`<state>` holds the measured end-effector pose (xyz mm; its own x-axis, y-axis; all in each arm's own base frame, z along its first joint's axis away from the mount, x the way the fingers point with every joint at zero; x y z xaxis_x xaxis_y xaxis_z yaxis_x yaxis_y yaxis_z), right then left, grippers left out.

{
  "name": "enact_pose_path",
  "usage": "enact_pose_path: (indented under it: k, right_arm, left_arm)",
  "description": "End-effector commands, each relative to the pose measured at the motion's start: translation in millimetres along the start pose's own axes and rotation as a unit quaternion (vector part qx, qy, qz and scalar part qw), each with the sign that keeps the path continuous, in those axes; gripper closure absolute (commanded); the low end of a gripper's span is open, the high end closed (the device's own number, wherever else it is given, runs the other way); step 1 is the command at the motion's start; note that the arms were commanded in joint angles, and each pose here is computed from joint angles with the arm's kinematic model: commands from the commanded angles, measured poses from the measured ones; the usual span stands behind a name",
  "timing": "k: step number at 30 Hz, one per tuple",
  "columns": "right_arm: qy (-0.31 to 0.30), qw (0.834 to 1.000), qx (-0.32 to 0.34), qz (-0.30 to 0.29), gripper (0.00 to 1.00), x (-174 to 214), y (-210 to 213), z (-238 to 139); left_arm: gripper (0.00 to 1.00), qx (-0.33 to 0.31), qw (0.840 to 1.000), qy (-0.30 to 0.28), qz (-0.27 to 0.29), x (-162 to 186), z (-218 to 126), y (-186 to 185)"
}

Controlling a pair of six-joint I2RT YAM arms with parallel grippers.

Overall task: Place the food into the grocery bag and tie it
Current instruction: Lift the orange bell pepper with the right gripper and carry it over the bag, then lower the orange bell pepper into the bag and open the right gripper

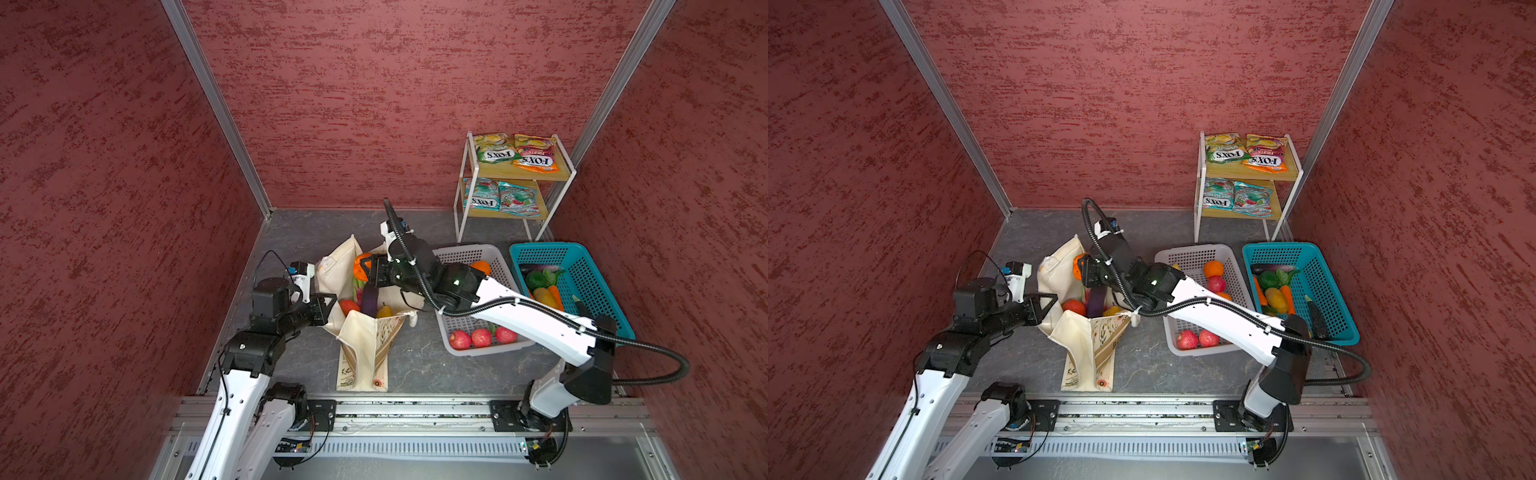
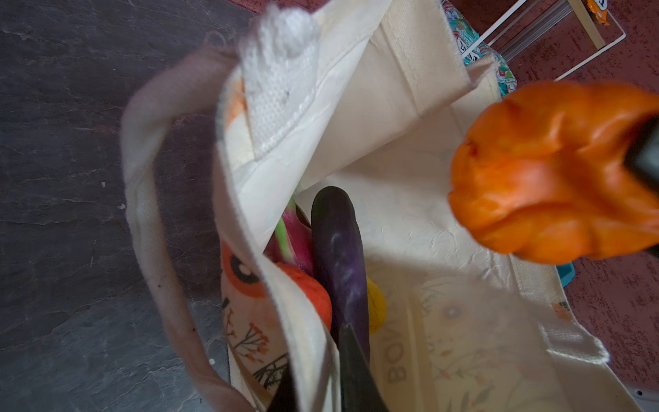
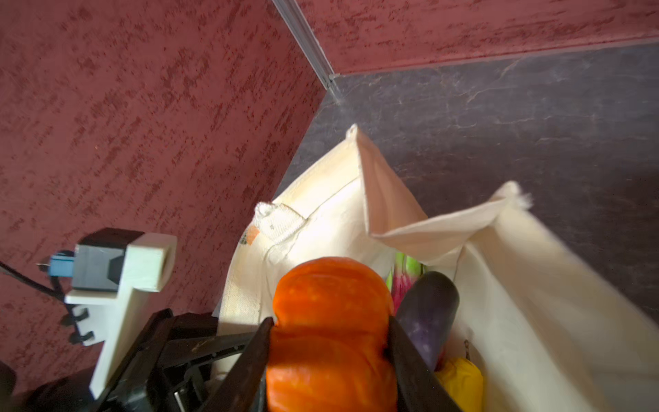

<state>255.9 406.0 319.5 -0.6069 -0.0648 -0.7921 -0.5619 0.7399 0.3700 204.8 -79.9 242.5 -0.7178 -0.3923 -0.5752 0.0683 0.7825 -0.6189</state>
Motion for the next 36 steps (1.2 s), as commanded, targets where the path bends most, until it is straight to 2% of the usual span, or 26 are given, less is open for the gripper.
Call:
enact_pose_path:
  k: [1, 3, 7, 15, 26, 36]
  right_arm:
    - [0.023, 0.999, -0.025, -0.023, 0.65, 7.2, 13.7, 3.3]
    - [0.044, 0.998, -0.019, -0.028, 0.64, 18.9, 10.6, 13.2]
    - [0.069, 0.997, 0.006, -0.043, 0.57, 35.5, 0.3, 27.3]
    - [0.066, 0.996, 0.026, -0.061, 0.26, 33.8, -5.9, 24.2]
    - [0.032, 0.997, 0.046, -0.059, 0.22, 15.9, -13.4, -12.3]
    - [-0.056, 0.995, 0.077, 0.009, 0.23, 10.2, -47.8, -87.3]
  left_arm:
    - [0.84, -0.004, 1.0, -0.004, 0.0, -0.8, 2.4, 3.3]
    - [0.84, -0.004, 1.0, -0.005, 0.0, -0.9, 2.1, 3.1]
    - [0.84, -0.004, 1.0, -0.003, -0.001, -0.8, 2.8, 3.4]
    - [0.84, -0.005, 1.0, -0.003, -0.002, -0.9, 3.0, 4.0]
    - [0.84, -0.006, 1.0, -0.012, 0.001, -2.5, -0.1, 3.7]
    - [0.84, -0.009, 1.0, -0.014, -0.003, -4.1, 0.1, 5.9]
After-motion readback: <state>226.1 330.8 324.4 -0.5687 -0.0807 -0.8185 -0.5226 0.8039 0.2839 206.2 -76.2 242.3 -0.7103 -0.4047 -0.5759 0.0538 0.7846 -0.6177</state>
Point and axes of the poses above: each gripper's point midway between its finger pads, its own z axis out along the fingers, its own y axis along the line the jaws close on, x = y × z, the point moved 3 cm from there along -z, back along the fingers, and after that the axes turned 10 degrees about -z, right-handed, at the moved point
